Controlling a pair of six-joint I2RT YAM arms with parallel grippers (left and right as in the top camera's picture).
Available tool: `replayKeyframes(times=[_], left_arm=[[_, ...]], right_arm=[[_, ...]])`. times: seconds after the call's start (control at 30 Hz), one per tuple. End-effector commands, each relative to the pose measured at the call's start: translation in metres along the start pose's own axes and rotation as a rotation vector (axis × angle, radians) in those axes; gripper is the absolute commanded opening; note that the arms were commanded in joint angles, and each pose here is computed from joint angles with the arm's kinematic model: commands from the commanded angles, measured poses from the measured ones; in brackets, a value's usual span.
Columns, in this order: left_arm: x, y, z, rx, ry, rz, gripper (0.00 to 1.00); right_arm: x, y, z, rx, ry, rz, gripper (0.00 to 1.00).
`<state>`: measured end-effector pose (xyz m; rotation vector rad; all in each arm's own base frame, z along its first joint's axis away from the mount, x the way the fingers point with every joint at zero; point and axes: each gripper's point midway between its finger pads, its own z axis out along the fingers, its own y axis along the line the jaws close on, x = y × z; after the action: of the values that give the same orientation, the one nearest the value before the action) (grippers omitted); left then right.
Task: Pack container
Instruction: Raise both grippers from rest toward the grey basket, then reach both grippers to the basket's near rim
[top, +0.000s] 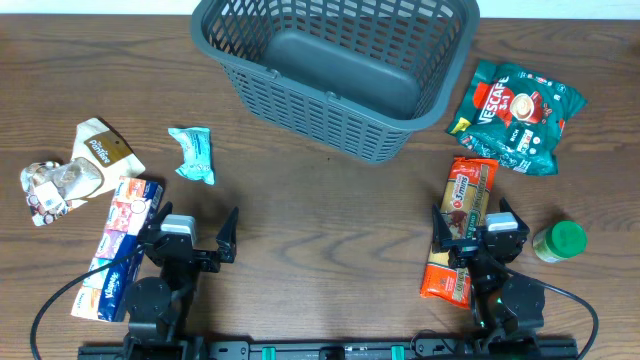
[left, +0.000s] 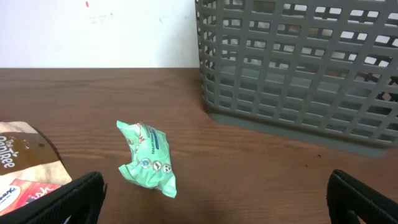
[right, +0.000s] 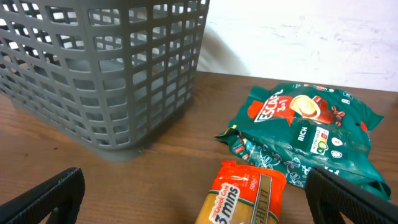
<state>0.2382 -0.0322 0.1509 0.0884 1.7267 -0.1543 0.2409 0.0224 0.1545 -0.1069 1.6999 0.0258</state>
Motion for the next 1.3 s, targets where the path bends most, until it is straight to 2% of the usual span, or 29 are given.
replayKeyframes(times=[0.0, 0.57, 0.67, 0.73, 0.93, 1.1, 1.27], left_arm=[[0.013, 0.001, 0.002, -0.005, 0.025, -0.013, 0.99], [0.010, 0.002, 0.002, -0.008, 0.013, -0.010, 0.99], [0.003, 0.000, 0.002, 0.001, -0.014, -0.063, 0.98], [-0.010, -0.001, 0.002, 0.008, -0.064, -0.133, 0.98], [-0.056, -0.003, -0.006, 0.011, -0.099, -0.133, 0.99], [-0.125, -0.005, 0.004, 0.003, -0.052, -0.060, 0.99], [-0.192, -0.006, 0.026, -0.006, 0.080, -0.057, 0.99]], right_arm=[[0.001, 0.000, 0.000, 0.004, -0.002, 0.009, 0.99], [0.000, 0.000, 0.000, 0.001, -0.005, 0.011, 0.99], [0.000, 0.003, 0.000, -0.019, -0.002, 0.113, 0.99], [0.001, 0.004, 0.000, -0.020, 0.001, 0.211, 0.99], [-0.010, 0.014, -0.001, -0.082, 0.017, 0.309, 0.99], [-0.064, 0.010, -0.002, -0.075, 0.017, 0.304, 0.99], [-0.118, 0.005, 0.007, -0.047, 0.180, 0.262, 0.99]])
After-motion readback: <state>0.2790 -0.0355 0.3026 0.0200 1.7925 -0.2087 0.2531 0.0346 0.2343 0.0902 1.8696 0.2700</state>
